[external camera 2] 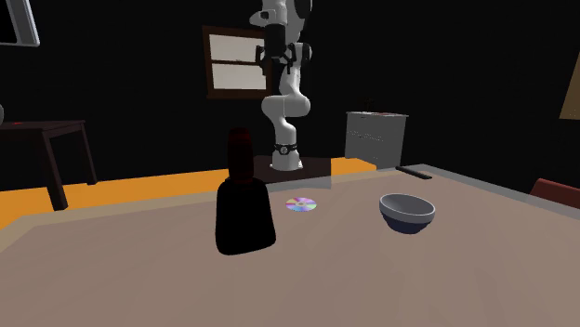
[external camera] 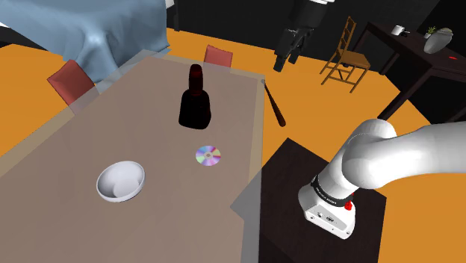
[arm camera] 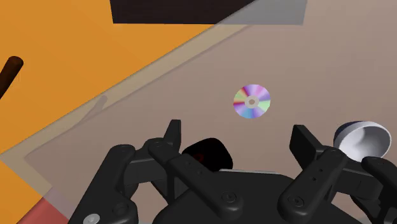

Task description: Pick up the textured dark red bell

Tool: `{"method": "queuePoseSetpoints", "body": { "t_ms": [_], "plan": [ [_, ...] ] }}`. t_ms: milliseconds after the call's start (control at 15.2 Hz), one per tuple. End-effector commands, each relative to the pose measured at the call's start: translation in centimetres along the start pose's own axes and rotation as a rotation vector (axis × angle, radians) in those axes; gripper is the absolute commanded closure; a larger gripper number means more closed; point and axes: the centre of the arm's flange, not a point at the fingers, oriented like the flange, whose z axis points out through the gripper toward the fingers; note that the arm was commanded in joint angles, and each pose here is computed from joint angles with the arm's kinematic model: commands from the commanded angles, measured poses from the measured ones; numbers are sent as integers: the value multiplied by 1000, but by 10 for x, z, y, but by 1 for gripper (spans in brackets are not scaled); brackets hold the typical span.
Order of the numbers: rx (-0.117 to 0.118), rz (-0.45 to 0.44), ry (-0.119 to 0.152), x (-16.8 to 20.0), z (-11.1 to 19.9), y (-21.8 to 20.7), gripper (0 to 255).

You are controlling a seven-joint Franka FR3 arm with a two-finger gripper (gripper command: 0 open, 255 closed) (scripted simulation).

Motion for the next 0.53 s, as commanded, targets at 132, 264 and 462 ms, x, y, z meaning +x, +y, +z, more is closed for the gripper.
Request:
{"method": "queuePoseSetpoints", "body": {
  "t_ms": [132, 264, 462],
  "plan": [
    [6, 44, 2, 23, 11, -5, 0],
    [13, 87, 3, 46, 22, -9, 0],
    [22, 153, 6, 81, 38, -13, 0]
  ]
}}
